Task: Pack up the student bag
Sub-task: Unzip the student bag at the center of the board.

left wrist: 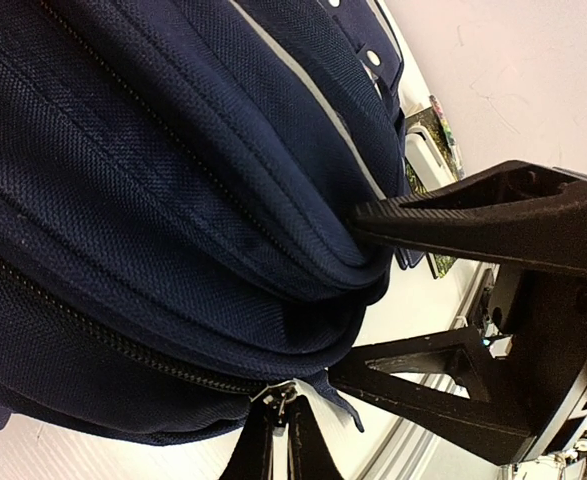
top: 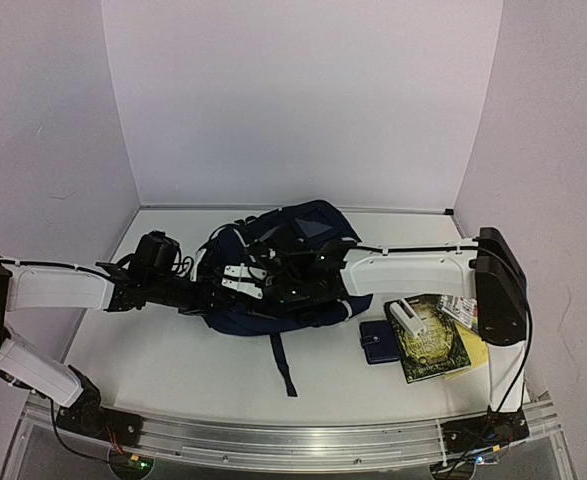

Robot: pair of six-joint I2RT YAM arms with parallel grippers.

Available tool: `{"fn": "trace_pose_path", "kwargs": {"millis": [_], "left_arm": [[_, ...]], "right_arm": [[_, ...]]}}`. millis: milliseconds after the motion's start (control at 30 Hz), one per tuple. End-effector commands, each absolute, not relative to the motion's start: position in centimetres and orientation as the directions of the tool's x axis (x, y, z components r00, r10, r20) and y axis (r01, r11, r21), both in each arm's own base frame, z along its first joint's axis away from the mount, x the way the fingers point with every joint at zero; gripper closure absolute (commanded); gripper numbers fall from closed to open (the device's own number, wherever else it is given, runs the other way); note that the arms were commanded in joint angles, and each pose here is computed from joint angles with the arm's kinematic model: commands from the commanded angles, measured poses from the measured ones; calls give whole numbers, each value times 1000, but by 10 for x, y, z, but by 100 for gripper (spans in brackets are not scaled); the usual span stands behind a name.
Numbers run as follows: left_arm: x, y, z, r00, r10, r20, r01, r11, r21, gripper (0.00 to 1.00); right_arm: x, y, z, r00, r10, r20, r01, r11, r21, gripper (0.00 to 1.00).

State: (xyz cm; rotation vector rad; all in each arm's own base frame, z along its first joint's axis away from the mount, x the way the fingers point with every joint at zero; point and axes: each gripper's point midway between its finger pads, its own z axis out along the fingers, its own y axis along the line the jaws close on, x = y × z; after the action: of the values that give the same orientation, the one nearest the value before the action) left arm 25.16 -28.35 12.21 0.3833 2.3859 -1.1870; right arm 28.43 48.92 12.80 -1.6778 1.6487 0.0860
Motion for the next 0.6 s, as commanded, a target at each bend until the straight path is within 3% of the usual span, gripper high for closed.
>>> {"fn": "trace_pose_path", "kwargs": {"millis": [0,267,567], "left_arm": [[257,-292,150,-832,27,-554,481,533,-696,100],[260,-283,151,-830,3,-557,462,564,-685,100],[289,-248,111,-864,-30,-503,310,756,-577,100]], "right_arm": [[287,493,121,159,-834,-528,-865,140,-482,46],[298,487,122,158,-858,-488,-828,154,-539,98],[279,475,166,163,-815,-556,-854,165,-493,100]]}}
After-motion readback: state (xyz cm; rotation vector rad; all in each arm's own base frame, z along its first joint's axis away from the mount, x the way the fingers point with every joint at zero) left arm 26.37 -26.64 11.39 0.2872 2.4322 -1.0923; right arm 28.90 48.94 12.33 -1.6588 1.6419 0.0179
